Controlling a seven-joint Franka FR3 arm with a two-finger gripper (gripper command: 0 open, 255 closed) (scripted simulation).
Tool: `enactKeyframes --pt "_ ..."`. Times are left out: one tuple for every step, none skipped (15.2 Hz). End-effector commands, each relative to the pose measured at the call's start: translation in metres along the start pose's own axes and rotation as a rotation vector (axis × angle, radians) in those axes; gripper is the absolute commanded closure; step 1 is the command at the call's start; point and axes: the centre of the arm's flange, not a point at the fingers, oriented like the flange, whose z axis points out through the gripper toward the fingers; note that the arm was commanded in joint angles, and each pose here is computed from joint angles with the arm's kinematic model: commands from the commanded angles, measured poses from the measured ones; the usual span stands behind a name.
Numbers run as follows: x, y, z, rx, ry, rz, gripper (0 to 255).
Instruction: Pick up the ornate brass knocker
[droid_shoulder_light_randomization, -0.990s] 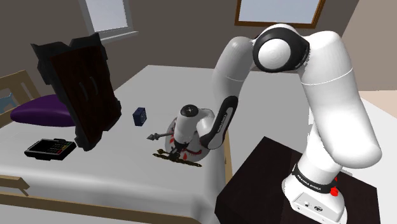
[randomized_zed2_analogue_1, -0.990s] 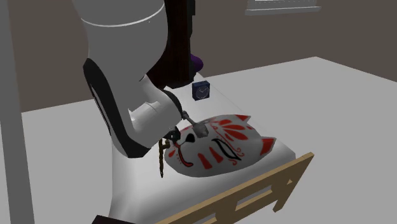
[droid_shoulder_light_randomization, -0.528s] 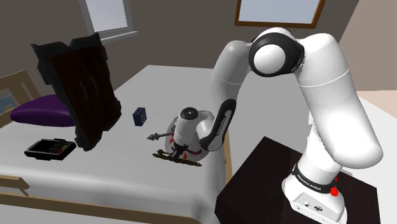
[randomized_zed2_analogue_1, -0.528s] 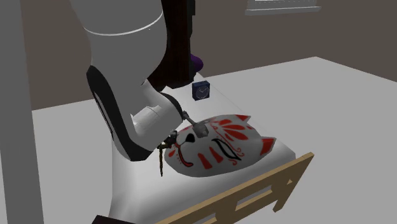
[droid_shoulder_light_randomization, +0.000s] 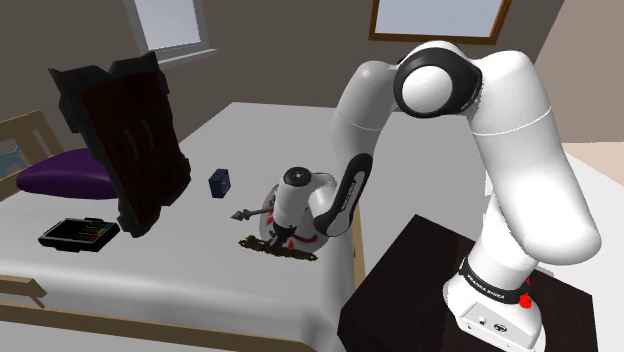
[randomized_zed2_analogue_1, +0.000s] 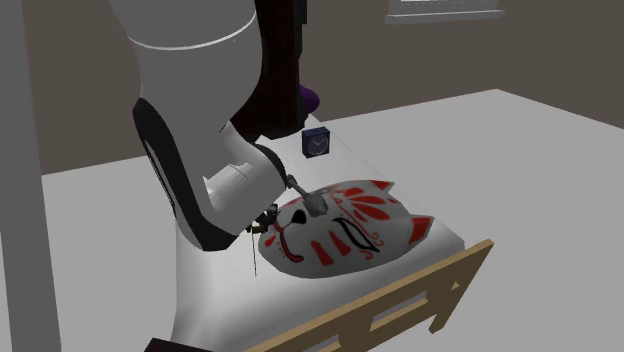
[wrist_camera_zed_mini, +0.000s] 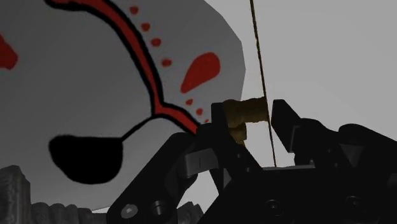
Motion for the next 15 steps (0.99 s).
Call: enactKeyframes --pt "0.002 0.002 -0.008 -0.001 -0.003 0.000 255" --pt "0.003 0.002 -0.013 -0.001 -0.003 0.000 255" --pt "0.005 0.002 -0.019 -0.001 -0.003 0.000 255" --pt "0.006 0.003 -0.024 -0.001 -0.003 0.000 255" --pt "0.008 0.003 -0.029 -0.001 -0.003 0.000 255" --pt "0.009 0.004 -0.034 -0.001 -0.003 0.000 255" --pt "0.010 0.004 -0.039 -0.001 -0.003 0.000 255" --pt "0.012 0.004 -0.044 -0.001 -0.003 0.000 255" --pt "0.013 0.005 -0.049 -0.001 -0.003 0.000 255" --pt "0.015 0.005 -0.054 -0.001 -0.003 0.000 255" --pt "0.016 0.005 -0.059 -0.001 -0.003 0.000 255" --pt "0.018 0.006 -0.064 -0.001 -0.003 0.000 255" --pt "0.019 0.006 -0.069 -0.001 -0.003 0.000 255" --pt "0.019 0.006 -0.070 -0.001 -0.003 0.000 255" --pt "0.019 0.006 -0.070 -0.001 -0.003 0.000 255"
